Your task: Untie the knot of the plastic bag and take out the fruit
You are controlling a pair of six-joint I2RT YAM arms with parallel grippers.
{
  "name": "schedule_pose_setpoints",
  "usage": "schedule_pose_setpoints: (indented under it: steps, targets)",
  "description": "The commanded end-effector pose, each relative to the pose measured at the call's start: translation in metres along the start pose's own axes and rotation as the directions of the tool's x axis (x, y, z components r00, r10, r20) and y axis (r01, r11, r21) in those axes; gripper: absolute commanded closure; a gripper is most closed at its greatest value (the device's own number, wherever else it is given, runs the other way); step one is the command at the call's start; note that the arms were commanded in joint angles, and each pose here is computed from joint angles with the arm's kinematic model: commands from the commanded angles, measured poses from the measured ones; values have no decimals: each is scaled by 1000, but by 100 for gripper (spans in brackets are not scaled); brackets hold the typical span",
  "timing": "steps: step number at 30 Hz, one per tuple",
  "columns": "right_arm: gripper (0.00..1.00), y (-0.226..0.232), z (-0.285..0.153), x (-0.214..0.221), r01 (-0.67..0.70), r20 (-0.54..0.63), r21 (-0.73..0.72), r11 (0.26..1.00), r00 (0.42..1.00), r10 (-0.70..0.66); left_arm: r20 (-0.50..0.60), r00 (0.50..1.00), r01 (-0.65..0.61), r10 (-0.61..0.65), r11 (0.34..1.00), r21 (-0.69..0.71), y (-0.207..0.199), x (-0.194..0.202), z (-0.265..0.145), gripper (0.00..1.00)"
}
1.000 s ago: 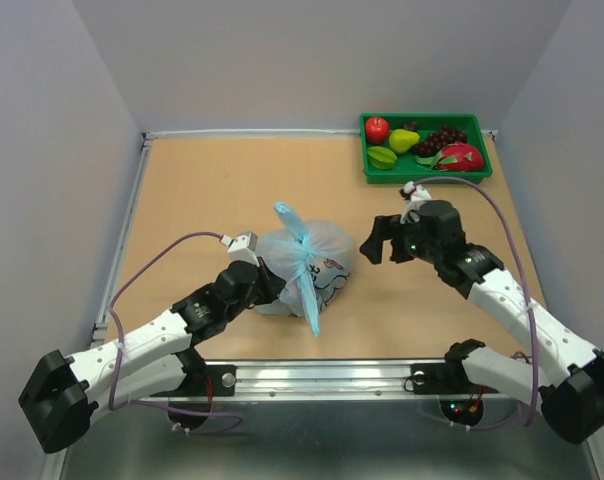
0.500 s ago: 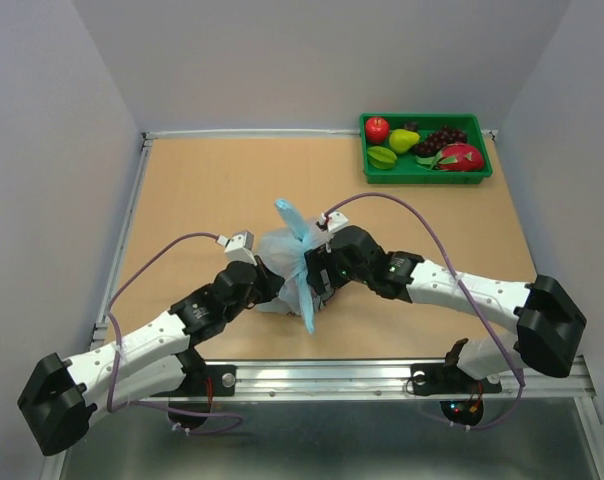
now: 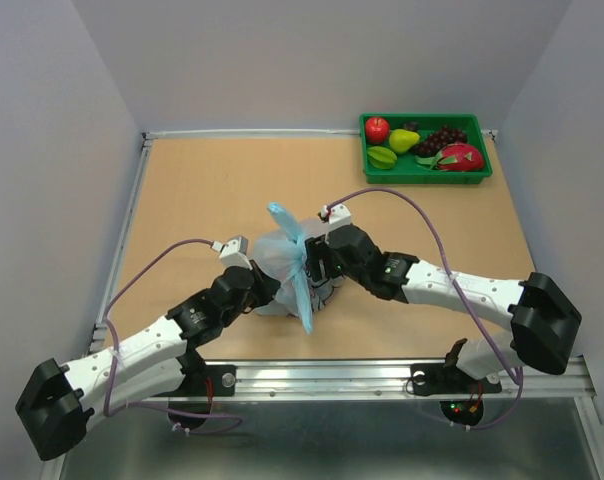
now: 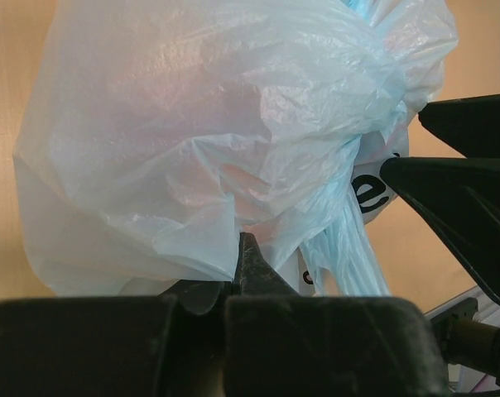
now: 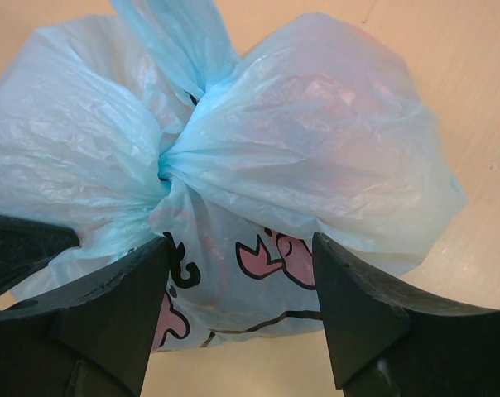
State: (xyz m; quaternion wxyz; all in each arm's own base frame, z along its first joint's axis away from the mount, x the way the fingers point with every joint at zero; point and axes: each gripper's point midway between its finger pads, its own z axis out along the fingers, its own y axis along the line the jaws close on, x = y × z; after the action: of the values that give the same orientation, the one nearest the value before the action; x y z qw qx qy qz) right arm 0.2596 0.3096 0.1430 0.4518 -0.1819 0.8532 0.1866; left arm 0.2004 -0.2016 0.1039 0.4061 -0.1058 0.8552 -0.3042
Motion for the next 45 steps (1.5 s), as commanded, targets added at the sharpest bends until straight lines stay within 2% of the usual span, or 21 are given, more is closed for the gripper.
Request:
schedule_pose_setpoints:
  steps: [1,9,16,19,20,22,23,25,26,28,30,31,33,35,37,38,40,41,43,45]
  targets:
    - [27,16,6,-36,-45,121,-33,998,991,49,28,1000,13,-13,1000,-9,3,-4,-2,100]
    - [26,34,15,-21,-61,84,-130,990,994,72,43,998,40,-39,999,-23,10,-3,-3,100]
    - [29,31,22,-15,-52,82,-107,993,995,61,50,997,51,-50,998,-25,10,-4,-3,100]
    - [43,23,25,-8,-46,78,-66,997,996,51,65,996,67,-65,997,-27,12,-6,-4,100]
    - [55,18,25,-10,-49,90,-44,998,995,53,73,994,81,-79,996,-26,11,-7,-4,100]
    - [67,9,23,-3,-42,90,-9,999,995,43,89,992,92,-88,995,-48,17,-9,-5,100]
    - [79,0,21,-2,-43,102,29,999,994,40,97,991,101,-96,993,-53,19,-10,-6,100]
    - [88,-13,14,2,-40,114,66,997,993,32,121,988,107,-99,992,-63,21,-15,-8,100]
    - [98,-21,12,2,-41,121,90,995,992,30,137,985,114,-105,991,-63,21,-19,-9,100]
    - [99,-40,0,1,-59,151,141,988,988,38,163,980,126,-111,988,-85,27,-24,-11,100]
    - [99,-76,-15,-4,-143,213,230,963,973,93,201,971,156,-131,981,-116,35,-31,-15,100]
    - [99,-78,-25,-16,-165,255,231,959,961,104,212,968,167,-135,976,-140,41,-32,-16,100]
    - [99,-117,-39,-12,-258,302,315,913,939,161,263,950,212,-166,964,-159,49,-44,-20,100]
    - [99,-148,-66,-20,-370,413,349,861,885,213,314,928,263,-199,948,-178,60,-53,-25,100]
    - [99,-163,-86,-23,-428,479,362,828,847,228,369,900,319,-233,928,-191,73,-66,-27,100]
    - [99,-173,-102,-27,-481,541,351,803,805,245,385,890,333,-244,924,-185,75,-72,-28,100]
    - [99,-174,-112,-27,-510,571,323,797,777,265,418,865,375,-276,911,-174,82,-85,-26,100]
    - [99,-169,-116,-30,-508,576,278,815,767,282,416,869,364,-268,915,-172,82,-89,-25,100]
    - [99,-157,-112,-30,-469,545,237,851,789,284,400,875,346,-273,930,-122,70,-99,-19,100]
    - [99,-136,-96,-24,-365,446,183,913,858,253,364,908,279,-207,947,-160,69,-101,-10,98]
